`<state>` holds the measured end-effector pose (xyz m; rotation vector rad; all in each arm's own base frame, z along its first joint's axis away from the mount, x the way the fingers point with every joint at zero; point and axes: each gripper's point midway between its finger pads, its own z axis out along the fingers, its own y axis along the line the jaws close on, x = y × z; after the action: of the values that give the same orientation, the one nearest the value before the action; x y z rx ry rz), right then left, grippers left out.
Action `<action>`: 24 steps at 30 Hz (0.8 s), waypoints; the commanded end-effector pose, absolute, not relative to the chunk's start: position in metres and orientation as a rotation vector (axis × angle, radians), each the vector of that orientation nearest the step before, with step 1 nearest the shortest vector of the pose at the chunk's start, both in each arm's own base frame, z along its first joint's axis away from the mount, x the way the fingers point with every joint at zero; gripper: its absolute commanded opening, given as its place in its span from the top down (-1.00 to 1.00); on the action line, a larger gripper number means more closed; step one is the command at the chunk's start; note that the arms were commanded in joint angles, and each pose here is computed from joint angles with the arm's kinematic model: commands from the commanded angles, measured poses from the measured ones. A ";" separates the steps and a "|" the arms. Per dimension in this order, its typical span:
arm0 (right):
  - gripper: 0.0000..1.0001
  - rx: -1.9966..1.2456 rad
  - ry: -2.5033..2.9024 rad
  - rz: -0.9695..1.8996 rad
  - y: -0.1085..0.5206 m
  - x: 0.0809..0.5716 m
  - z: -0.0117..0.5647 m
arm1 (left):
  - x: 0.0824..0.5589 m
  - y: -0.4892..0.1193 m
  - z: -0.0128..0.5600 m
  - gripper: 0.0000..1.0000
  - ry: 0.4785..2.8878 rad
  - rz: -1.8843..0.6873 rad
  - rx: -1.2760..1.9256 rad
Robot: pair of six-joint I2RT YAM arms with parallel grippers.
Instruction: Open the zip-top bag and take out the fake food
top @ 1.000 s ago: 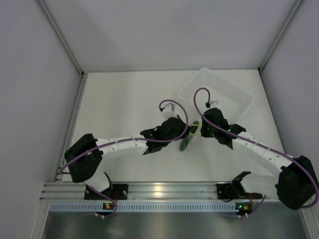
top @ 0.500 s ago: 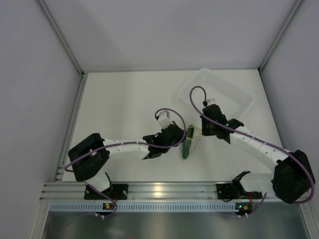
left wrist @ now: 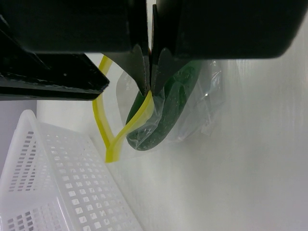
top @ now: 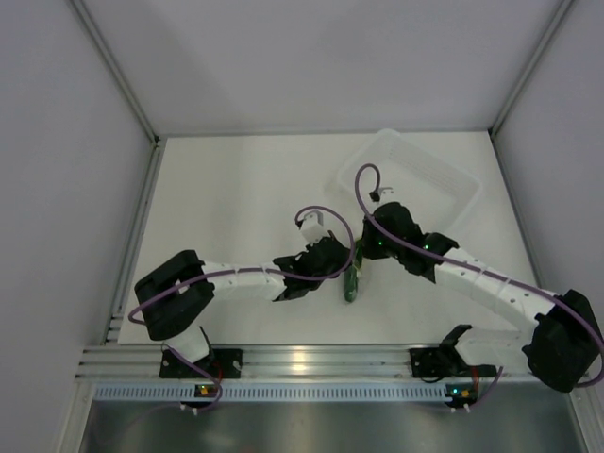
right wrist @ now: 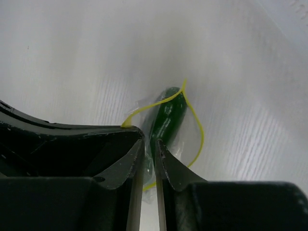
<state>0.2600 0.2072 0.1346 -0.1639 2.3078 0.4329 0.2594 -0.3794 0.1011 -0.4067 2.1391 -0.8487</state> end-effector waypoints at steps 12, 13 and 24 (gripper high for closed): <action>0.66 -0.003 2.332 0.406 0.232 0.284 0.092 | 0.261 -0.376 0.094 1.00 2.112 -0.858 -0.482; 0.65 -0.005 2.337 0.399 0.232 0.284 0.090 | 0.261 -0.372 0.090 1.00 2.117 -0.844 -0.486; 0.51 -0.112 2.431 0.397 0.254 0.276 0.055 | 0.258 -0.365 0.071 1.00 2.155 -0.794 -0.455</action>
<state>0.2610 0.2260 0.0369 -0.1007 2.5107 0.2943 0.2546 -0.3645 0.0716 -0.4355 2.1763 -0.7792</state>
